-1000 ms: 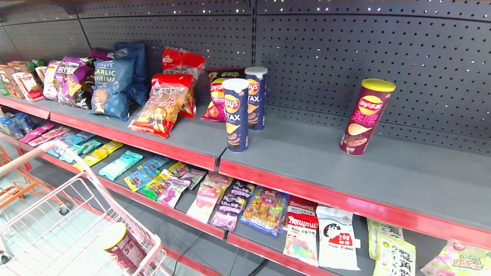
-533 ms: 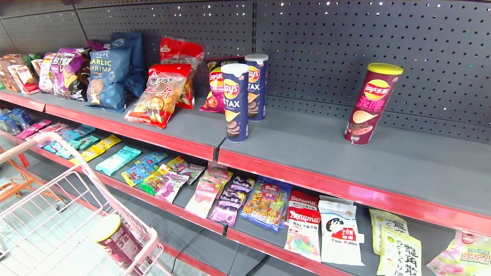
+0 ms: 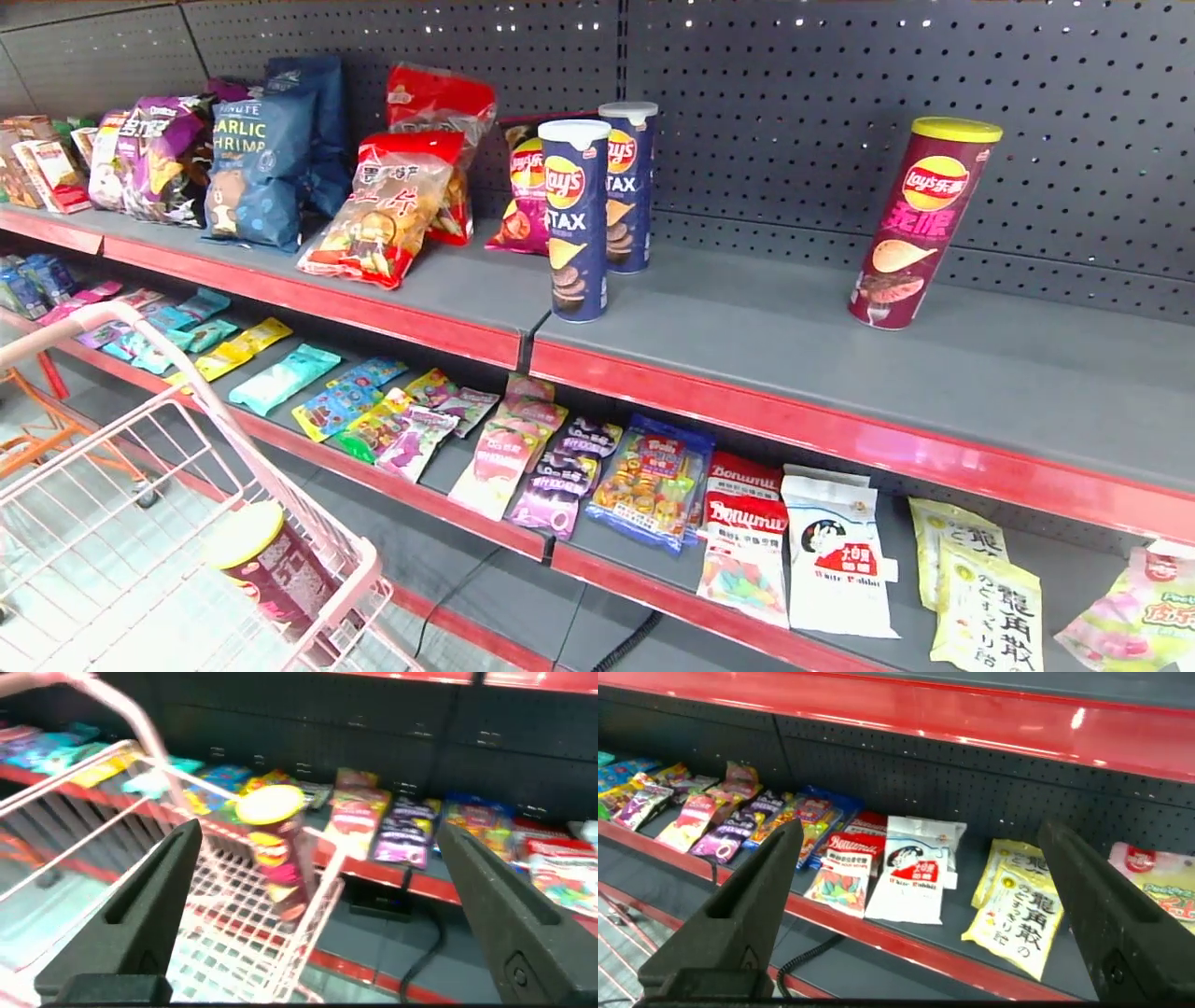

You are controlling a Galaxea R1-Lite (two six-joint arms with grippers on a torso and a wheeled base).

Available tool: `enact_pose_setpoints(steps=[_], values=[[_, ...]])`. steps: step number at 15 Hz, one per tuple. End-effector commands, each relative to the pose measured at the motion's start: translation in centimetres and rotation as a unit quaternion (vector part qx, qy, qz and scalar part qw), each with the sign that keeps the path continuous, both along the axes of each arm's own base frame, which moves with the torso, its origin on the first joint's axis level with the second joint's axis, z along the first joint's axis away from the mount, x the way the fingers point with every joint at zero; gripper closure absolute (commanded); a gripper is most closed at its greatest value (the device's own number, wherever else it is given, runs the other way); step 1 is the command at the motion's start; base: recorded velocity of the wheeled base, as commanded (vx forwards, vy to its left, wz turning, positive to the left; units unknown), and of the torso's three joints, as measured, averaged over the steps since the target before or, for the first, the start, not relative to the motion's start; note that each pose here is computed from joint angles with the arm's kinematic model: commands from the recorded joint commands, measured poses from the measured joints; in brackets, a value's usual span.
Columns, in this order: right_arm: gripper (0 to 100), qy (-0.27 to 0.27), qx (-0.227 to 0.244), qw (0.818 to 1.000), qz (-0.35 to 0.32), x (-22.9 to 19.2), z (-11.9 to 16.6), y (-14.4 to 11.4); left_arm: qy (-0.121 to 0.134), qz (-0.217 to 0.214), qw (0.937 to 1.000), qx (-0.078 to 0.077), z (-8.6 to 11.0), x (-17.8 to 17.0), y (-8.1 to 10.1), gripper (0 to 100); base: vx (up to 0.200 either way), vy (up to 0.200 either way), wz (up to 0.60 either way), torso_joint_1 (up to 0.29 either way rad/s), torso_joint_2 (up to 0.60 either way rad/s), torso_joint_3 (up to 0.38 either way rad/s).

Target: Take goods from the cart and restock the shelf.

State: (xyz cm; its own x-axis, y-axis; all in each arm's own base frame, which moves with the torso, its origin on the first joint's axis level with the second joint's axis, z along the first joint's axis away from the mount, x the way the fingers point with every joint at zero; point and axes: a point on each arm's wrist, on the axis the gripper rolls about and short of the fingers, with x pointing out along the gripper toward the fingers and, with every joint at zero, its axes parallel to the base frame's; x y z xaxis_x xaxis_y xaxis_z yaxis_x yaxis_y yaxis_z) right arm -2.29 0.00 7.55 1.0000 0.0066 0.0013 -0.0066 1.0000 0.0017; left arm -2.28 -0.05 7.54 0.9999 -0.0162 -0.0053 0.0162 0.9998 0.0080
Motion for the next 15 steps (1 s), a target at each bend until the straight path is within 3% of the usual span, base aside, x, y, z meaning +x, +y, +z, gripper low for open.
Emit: enact_pose_setpoints(steps=[1,4,10,12,13,14,15], values=[[0,0.001,0.001,1.000,0.001,0.0,0.0,0.0,0.000,0.000,1.0000,0.000,0.0,0.0,0.0,0,0.000,0.000,0.60,-0.007,0.02,0.022],[0,0.001,0.000,1.000,0.001,0.0,0.0,0.0,0.000,0.000,1.0000,0.000,0.0,0.0,0.0,0,0.000,0.000,0.60,-0.001,0.01,0.001],[0,0.001,0.000,1.000,0.001,0.0,0.0,0.0,0.000,0.000,1.0000,0.001,0.0,0.0,0.0,0,0.000,0.000,0.00,0.000,0.00,0.000],[0,0.001,0.001,1.000,0.001,0.0,0.0,0.0,-0.003,-0.002,0.9996,0.028,0.1,0.0,0.0,0,0.000,0.000,0.00,0.000,0.00,0.000],[0,0.001,0.001,1.000,0.001,0.0,0.0,0.0,-0.004,-0.007,0.9995,0.032,0.1,0.0,0.0,0,0.000,0.000,0.00,0.000,0.00,0.000],[0,0.001,0.000,1.000,0.001,0.0,0.0,0.0,-0.033,-0.008,0.9990,0.031,2.8,-0.4,0.0,0,0.000,0.000,0.00,0.000,0.00,0.000],[0,0.001,0.001,1.000,0.001,0.0,0.0,0.0,-0.025,-0.005,0.9995,-0.017,9.6,0.8,0.0,0,0.000,0.000,0.00,0.000,0.00,0.000]])
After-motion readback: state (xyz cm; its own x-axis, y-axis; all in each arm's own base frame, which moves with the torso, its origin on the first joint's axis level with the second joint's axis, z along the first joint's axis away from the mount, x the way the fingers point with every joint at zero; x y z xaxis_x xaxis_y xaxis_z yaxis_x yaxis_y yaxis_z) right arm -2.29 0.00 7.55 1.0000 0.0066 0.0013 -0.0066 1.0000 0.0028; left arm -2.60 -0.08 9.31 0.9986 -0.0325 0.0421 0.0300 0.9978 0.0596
